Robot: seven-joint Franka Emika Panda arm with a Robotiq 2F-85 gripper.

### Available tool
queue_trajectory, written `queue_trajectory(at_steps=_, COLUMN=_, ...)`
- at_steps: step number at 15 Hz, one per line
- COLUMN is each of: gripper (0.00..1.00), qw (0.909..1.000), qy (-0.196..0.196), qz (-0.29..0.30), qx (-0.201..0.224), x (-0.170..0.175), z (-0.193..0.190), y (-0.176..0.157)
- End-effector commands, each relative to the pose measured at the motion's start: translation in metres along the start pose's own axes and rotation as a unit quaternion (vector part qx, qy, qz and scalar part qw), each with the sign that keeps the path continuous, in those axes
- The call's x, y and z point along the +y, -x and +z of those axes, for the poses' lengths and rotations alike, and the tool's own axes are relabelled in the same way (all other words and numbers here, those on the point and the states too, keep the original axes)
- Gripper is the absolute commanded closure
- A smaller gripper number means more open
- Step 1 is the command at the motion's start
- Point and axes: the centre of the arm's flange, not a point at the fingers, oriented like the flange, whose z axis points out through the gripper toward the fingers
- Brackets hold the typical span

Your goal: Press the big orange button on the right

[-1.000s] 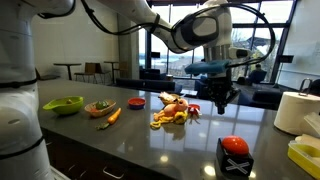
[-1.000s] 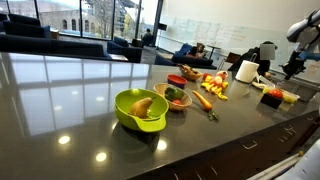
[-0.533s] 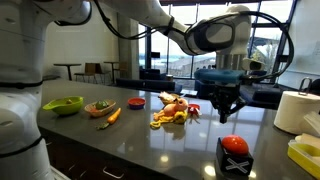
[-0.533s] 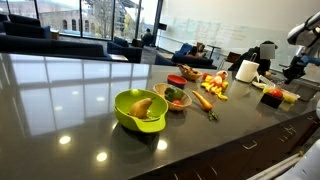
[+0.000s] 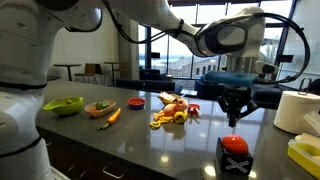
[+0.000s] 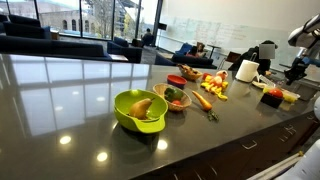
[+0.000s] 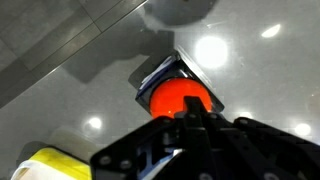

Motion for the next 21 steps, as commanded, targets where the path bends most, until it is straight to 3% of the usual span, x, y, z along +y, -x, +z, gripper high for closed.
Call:
queue_trajectory(at_steps=1, gripper=1.00, qw=0.9996, qy=0.022, qz=0.000, qx=0.018, x=0.012, z=-0.005, y=-0.013)
queue_trajectory(at_steps=7, gripper=1.00, qw=0.9993, qy=0.017, qz=0.004, qx=0.034, x=0.011, z=-0.007, y=-0.015)
queue_trajectory(at_steps=13, gripper=1.00, qw=0.9980, qy=0.011, qz=-0.003, qx=0.062, x=-0.001, z=-0.028, y=0.016)
queue_trajectory(at_steps=14, gripper=0.99, qw=0.9989, qy=0.017, qz=0.000, qx=0.044, x=0.006, z=-0.014, y=-0.010)
queue_trajectory(at_steps=21, gripper=0.99, qw=0.9985, qy=0.011, qz=0.001, qx=0.054, x=0.003, z=-0.024, y=0.001)
